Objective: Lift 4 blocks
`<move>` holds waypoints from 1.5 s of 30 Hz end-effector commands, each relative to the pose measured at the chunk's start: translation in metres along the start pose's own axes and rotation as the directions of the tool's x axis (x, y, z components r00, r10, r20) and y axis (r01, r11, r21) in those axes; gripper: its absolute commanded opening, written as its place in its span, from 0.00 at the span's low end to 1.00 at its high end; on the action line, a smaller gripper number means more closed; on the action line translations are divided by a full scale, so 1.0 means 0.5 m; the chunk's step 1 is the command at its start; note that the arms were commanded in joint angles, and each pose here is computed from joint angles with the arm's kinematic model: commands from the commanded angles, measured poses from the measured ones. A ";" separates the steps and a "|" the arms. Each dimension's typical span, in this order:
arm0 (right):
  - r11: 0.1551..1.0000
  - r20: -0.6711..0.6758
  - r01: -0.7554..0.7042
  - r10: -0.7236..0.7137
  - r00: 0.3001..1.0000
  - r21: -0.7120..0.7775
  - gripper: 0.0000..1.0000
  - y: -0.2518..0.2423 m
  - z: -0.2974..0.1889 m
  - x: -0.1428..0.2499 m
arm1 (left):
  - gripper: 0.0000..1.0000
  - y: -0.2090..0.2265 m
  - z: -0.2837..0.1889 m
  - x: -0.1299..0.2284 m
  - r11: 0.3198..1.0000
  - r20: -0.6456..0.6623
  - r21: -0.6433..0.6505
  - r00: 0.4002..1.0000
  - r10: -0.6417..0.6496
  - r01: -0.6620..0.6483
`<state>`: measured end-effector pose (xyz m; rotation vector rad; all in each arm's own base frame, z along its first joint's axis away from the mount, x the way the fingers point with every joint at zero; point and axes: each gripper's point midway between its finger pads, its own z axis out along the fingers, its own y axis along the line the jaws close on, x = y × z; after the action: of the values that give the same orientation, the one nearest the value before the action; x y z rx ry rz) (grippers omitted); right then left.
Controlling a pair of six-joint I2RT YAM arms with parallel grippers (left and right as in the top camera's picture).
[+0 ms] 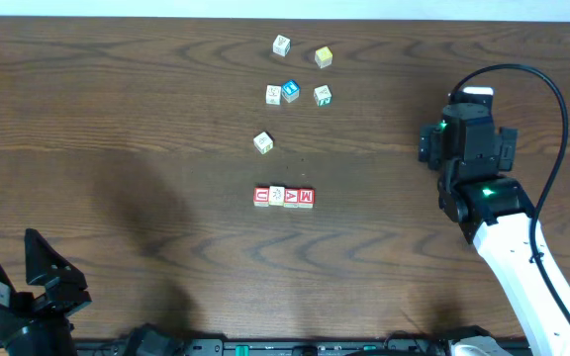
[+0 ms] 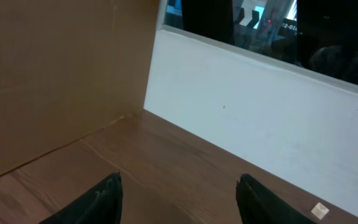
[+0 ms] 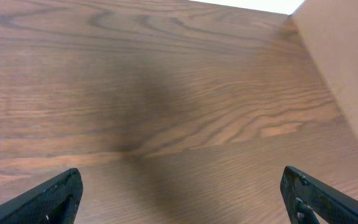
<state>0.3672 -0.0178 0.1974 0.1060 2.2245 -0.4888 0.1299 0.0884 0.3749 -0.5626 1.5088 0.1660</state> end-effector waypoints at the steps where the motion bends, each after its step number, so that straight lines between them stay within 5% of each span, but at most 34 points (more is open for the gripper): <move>1: 0.998 0.006 0.038 -0.039 0.999 0.059 0.99 -0.023 -0.001 -0.009 | 0.64 0.016 -0.008 -0.017 1.000 0.024 -0.025 1.000 -0.009 0.009; 5: 0.998 0.006 0.038 -0.038 0.999 0.059 0.99 -0.023 -0.001 -0.009 | 0.74 0.015 -0.008 -0.018 1.000 0.025 -0.025 1.000 -0.010 0.010; 26: 0.998 0.006 0.038 -0.038 0.999 0.059 0.99 -0.023 -0.001 -0.009 | 0.76 0.024 -0.006 -0.003 0.998 0.005 -0.052 1.000 0.030 -0.029; 32: 0.998 0.006 0.038 -0.038 0.999 0.059 0.99 -0.023 -0.001 -0.009 | 0.76 -0.007 0.016 -0.007 0.999 0.060 -0.033 0.998 -0.021 0.023; 36: 0.998 0.006 0.038 -0.039 0.999 0.059 0.99 -0.023 -0.001 -0.009 | 0.77 -0.087 0.049 -0.001 0.996 0.141 0.091 0.989 -0.031 0.018; 42: 0.998 0.006 0.038 -0.038 0.999 0.059 0.99 -0.023 -0.001 -0.009 | 0.76 -0.185 0.111 0.104 0.948 0.242 0.312 0.970 -0.011 -0.067; 45: 0.998 0.006 0.038 -0.038 0.999 0.059 0.99 -0.023 -0.001 -0.009 | 0.76 -0.174 0.135 0.172 0.949 0.232 0.305 0.973 0.011 -0.084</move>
<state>0.3657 -0.0238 0.1996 0.0865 2.2205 -0.5507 0.2246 0.0435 0.3311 -0.3841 1.2577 0.0712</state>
